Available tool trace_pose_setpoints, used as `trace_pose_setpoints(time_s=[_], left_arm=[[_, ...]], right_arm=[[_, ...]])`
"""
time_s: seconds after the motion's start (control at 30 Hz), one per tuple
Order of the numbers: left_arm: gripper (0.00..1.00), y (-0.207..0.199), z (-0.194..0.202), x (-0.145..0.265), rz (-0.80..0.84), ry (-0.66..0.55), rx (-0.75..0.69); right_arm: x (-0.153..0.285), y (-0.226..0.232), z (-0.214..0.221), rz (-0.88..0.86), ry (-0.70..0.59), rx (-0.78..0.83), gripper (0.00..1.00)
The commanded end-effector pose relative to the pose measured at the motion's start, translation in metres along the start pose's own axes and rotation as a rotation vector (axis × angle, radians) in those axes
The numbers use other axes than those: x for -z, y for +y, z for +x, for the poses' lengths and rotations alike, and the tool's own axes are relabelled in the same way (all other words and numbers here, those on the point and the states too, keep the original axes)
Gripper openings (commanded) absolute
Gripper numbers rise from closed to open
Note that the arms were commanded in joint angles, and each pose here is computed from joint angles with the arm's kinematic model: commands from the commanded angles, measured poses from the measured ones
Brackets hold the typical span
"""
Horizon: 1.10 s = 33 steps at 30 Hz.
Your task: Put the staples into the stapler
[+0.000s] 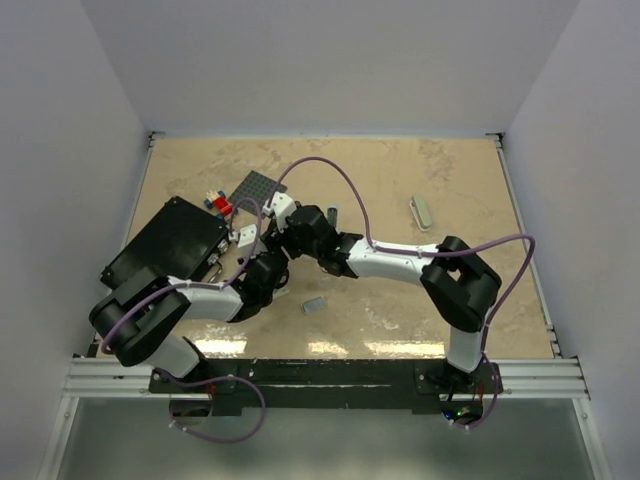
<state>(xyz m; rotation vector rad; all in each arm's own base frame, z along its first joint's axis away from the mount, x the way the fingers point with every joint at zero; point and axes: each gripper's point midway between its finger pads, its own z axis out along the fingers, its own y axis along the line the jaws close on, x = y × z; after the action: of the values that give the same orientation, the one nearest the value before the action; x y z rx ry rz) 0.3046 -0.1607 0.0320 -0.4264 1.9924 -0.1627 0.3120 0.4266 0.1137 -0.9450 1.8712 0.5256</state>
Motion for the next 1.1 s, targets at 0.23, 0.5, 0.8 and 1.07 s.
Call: trace_pose_setpoints(time_s=[0.23, 0.5, 0.8, 1.07], left_arm=[[0.25, -0.033, 0.004, -0.009, 0.027, 0.073, -0.020], [0.53, -0.018, 0.009, -0.001, -0.041, 0.128, -0.044], [0.85, -0.016, -0.004, 0.021, -0.073, 0.203, -0.082], [0.98, -0.028, -0.054, 0.040, -0.036, 0.255, -0.125]], right_arm=[[0.050, 0.060, -0.003, -0.273, 0.014, -0.085, 0.81], [0.075, 0.007, -0.009, -0.165, -0.028, -0.135, 0.81], [0.110, -0.037, -0.025, -0.034, -0.096, -0.191, 0.81], [0.149, -0.069, -0.038, 0.102, -0.138, -0.211, 0.82]])
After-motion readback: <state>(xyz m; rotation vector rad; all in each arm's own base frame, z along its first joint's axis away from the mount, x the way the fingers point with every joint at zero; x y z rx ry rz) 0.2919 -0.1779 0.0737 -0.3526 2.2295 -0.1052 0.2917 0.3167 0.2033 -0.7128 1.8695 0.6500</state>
